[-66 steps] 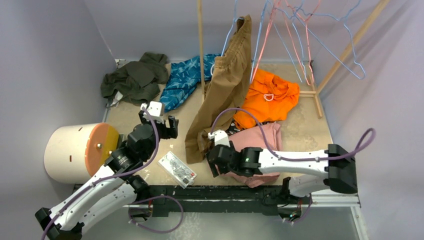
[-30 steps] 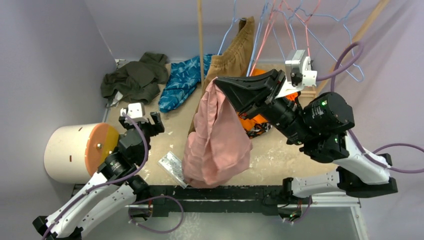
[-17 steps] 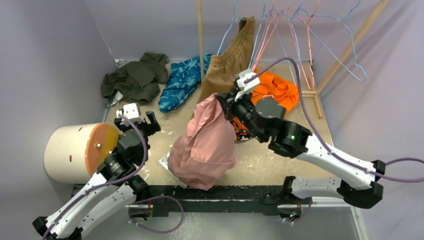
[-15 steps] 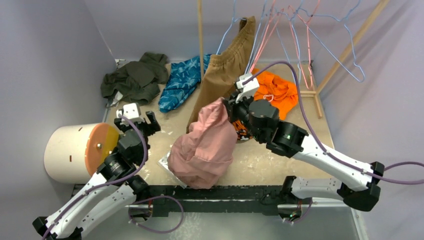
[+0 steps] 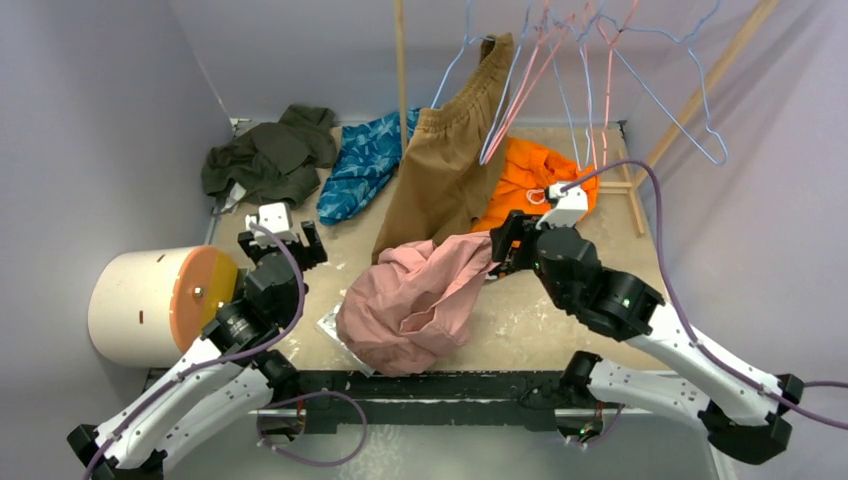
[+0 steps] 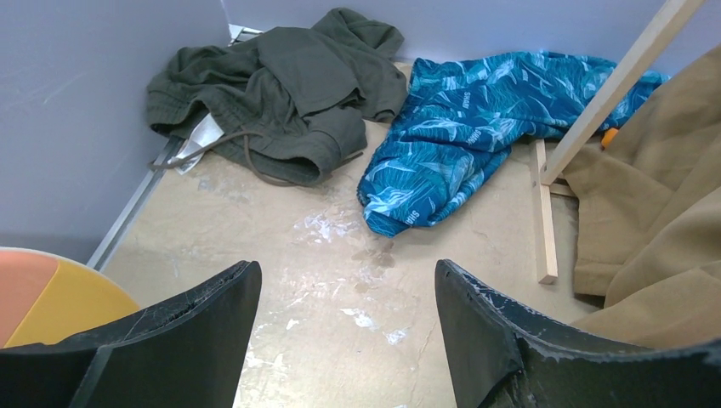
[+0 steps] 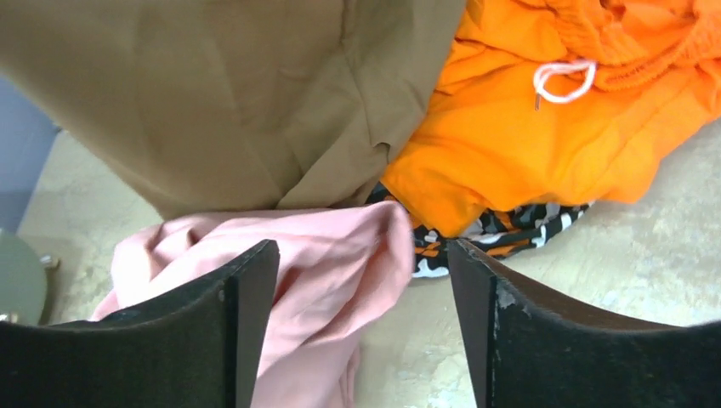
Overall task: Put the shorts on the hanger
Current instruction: Adjust the shorts at the center of the board.
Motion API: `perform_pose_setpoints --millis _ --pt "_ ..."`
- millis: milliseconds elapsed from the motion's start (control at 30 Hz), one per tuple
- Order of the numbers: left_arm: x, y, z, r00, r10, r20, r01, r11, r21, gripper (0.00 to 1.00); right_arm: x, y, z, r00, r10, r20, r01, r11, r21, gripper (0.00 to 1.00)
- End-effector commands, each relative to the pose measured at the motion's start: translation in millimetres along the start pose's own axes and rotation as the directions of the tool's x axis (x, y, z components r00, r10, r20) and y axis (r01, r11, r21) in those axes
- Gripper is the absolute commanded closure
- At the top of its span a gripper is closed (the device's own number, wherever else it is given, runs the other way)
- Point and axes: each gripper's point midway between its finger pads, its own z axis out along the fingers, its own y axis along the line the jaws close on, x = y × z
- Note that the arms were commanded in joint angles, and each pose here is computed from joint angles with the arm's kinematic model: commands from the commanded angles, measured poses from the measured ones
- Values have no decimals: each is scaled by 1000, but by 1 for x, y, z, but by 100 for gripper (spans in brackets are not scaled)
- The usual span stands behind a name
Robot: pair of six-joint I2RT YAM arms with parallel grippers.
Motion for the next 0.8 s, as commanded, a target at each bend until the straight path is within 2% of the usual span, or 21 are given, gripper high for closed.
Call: perform_pose_setpoints --millis 0,100,167,333,500,600,700,767 --pt "1 -7 2 1000 -4 -7 5 1000 22 26 -42 31 -25 990 36 139 0 968 -251 14" --pt "2 -6 2 1000 -2 -8 2 1000 17 26 -67 60 -46 979 48 197 39 908 -417 8" --pt "2 -5 3 1000 0 -7 0 1000 10 26 -71 87 -54 981 28 191 77 850 -522 3" --pt "4 -3 4 1000 18 -12 -18 1000 -6 26 -34 148 -45 993 -62 102 114 760 -640 1" --pt "5 0 5 1000 29 -12 -30 999 -22 26 31 195 -39 975 -216 48 199 761 -617 1" --pt "6 -1 6 999 33 -12 -34 999 -19 26 61 203 -21 963 -268 5 224 795 -564 2" --pt "8 -2 7 999 41 -16 -41 999 -18 26 90 184 7 952 -295 -82 240 885 -398 3" --pt "8 -2 7 999 45 -18 -45 999 -21 26 106 165 19 935 -326 -140 278 918 -283 5"
